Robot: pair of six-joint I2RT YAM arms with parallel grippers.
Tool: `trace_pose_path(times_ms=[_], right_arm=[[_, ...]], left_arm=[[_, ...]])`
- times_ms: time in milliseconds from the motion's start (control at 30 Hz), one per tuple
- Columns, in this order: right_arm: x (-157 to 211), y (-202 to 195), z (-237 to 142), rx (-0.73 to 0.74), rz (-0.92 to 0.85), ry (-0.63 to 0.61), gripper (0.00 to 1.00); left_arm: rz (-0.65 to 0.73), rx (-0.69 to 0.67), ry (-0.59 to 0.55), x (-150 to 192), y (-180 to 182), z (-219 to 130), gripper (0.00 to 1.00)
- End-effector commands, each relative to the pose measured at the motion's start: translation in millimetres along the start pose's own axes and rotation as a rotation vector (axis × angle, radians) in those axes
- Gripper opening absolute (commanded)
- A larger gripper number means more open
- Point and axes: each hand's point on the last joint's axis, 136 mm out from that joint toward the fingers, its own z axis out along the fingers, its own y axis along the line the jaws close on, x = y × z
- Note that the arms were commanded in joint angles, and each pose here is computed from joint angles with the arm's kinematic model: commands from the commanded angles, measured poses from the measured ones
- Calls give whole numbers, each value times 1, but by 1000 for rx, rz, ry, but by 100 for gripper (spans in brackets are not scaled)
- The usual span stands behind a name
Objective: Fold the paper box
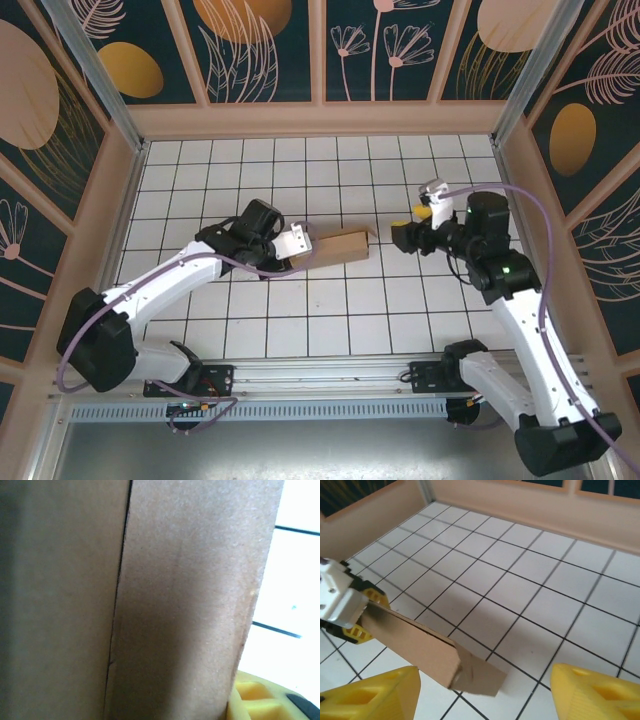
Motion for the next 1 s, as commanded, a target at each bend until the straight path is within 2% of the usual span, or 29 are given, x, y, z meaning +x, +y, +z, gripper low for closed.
trace_pose_path(times_ms=[0,133,333,500,533,800,867,967], right_arm=[[7,8,11,0,-100,100,64],[22,14,31,-18,-110,216,51],[41,24,50,-74,-122,331,43],[54,24,61,-91,-144,406,33],[58,23,62,-90,-147,423,29],[61,18,69,-81,-151,451,3],[61,19,69,-84,-148,455,3],[62,16,71,-72,-139,461,10]], left_arm=[[10,86,30,4,-12,-4,35],[10,113,58,7,-13,-2,34],[10,144,75,9,-15,4,33],[12,149,75,5,-13,6,33],[12,149,74,4,-12,6,33],[5,156,72,1,-11,8,33],[4,159,71,1,-11,8,33],[4,159,68,0,-11,8,33]])
